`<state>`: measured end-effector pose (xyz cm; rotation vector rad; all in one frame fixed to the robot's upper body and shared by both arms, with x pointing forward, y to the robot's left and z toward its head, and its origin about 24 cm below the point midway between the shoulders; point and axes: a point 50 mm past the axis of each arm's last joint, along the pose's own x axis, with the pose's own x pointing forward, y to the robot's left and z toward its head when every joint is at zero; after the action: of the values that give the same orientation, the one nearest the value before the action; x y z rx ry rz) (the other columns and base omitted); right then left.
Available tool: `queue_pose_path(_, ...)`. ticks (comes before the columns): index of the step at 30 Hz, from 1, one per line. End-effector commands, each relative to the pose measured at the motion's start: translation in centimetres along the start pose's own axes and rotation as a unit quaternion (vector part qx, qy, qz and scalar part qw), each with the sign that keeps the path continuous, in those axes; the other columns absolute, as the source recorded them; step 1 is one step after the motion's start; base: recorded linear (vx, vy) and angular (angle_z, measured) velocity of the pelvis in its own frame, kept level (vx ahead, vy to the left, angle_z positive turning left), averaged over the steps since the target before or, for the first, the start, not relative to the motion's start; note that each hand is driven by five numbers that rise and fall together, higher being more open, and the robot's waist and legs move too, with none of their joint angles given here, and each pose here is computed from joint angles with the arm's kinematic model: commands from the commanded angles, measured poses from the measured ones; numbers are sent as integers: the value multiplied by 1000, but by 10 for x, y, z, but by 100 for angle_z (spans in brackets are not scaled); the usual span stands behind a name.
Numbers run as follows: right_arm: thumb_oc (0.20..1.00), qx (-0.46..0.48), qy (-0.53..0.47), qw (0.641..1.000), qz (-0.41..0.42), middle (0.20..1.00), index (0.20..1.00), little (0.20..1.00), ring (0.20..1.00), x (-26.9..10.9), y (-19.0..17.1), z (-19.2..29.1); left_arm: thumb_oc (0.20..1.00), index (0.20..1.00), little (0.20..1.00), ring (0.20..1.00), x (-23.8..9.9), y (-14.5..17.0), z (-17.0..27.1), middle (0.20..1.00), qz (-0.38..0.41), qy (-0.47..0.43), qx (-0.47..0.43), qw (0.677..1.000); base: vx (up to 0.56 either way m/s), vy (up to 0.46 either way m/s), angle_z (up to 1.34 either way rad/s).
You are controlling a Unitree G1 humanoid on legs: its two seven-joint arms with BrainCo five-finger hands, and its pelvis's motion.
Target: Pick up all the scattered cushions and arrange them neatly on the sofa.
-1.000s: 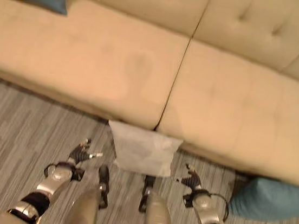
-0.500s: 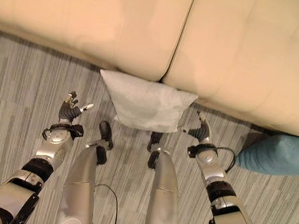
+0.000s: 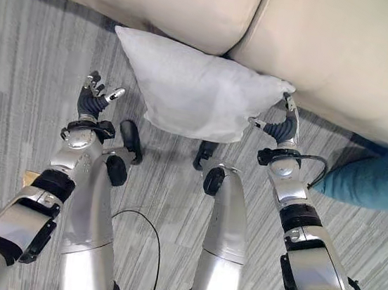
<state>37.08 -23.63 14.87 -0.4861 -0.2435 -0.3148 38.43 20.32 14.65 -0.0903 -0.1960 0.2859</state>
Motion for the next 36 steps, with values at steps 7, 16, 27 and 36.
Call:
queue_pose_path(7, 1000, 2, -3, 999, -35, 1000, 1000, 1000, 1000, -8, -28, -9, 1000, 1000, 1000, 1000, 5, -4, 19, 1000, -3, -31, -2, 1000, 51, 41, -16)
queue_pose_path(16, 1000, -6, -62, 998, -15, 1000, 1000, 1000, 1000, 14, -34, 31, 1000, 1000, 1000, 1000, 8, -53, 61, 1000, -81, -87, -39, 992, 28, 12, -12)
queue_pose_path(27, 1000, 18, -109, 993, 45, 1000, 1000, 1000, 1000, 28, 7, 74, 1000, 1000, 1000, 1000, -12, -101, 50, 1000, -151, -66, -69, 984, 19, -2, -3)
queue_pose_path(36, 1000, 54, -124, 983, 126, 1000, 1000, 1000, 1000, 22, 85, 115, 1000, 1000, 1000, 1000, -35, -151, 58, 1000, -199, -56, -142, 968, 0, 0, 0)
